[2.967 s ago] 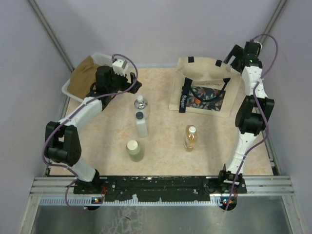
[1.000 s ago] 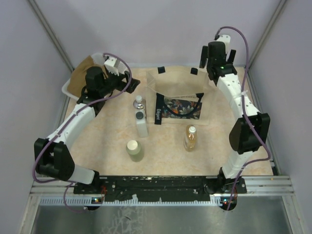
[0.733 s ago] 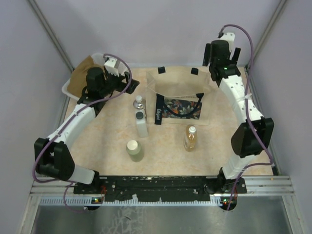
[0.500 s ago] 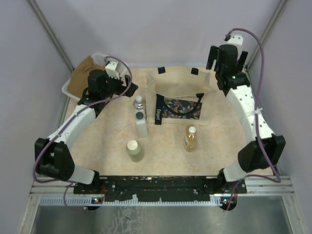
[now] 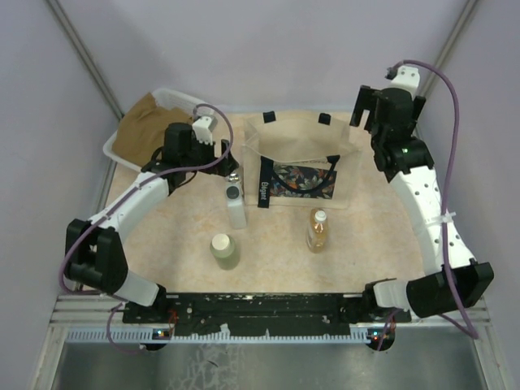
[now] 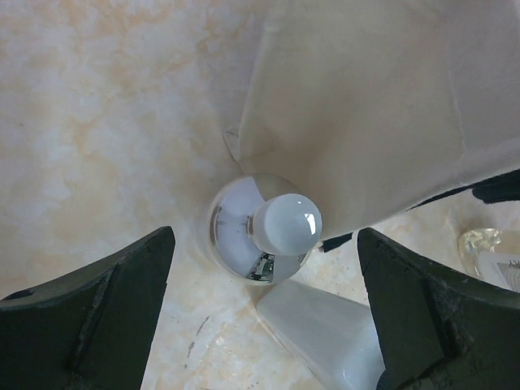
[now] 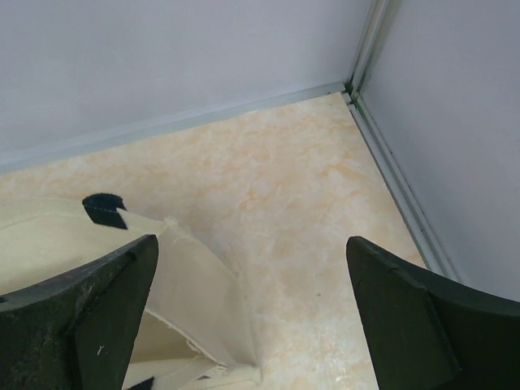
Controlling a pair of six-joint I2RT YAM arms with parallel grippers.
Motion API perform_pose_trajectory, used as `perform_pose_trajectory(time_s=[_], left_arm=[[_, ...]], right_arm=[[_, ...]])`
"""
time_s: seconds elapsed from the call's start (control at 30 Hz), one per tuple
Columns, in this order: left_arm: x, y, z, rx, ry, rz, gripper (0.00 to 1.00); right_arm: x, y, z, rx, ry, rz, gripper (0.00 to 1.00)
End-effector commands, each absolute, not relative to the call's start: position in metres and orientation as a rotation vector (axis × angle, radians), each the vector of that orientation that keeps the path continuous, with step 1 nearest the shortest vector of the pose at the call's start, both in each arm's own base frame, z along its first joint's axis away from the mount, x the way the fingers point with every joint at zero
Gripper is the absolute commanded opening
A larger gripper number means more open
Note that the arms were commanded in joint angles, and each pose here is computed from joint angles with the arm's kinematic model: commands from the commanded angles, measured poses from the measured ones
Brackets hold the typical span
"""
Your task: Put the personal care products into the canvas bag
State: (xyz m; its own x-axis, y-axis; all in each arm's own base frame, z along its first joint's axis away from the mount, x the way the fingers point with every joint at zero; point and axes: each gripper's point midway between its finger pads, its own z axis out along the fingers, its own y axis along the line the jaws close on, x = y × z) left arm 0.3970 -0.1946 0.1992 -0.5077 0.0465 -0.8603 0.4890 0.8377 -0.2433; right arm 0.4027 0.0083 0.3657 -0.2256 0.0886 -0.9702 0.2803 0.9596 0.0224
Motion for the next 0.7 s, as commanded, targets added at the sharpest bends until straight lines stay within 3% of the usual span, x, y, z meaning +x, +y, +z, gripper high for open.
perform_pose_trajectory(time_s=[0.0, 0.67], left_arm=[[0.395, -0.204, 0.179, 0.434, 2.139, -0.572, 0.99], [0.406, -0.220, 0.127, 0.445, 2.290, -0.480, 0.99]], right_arm=[[0.391, 0.007, 0.372, 0.263, 1.785, -0.167, 0.99], [0.369, 0.000, 0.370, 0.241, 1.775, -0.193, 0.99]])
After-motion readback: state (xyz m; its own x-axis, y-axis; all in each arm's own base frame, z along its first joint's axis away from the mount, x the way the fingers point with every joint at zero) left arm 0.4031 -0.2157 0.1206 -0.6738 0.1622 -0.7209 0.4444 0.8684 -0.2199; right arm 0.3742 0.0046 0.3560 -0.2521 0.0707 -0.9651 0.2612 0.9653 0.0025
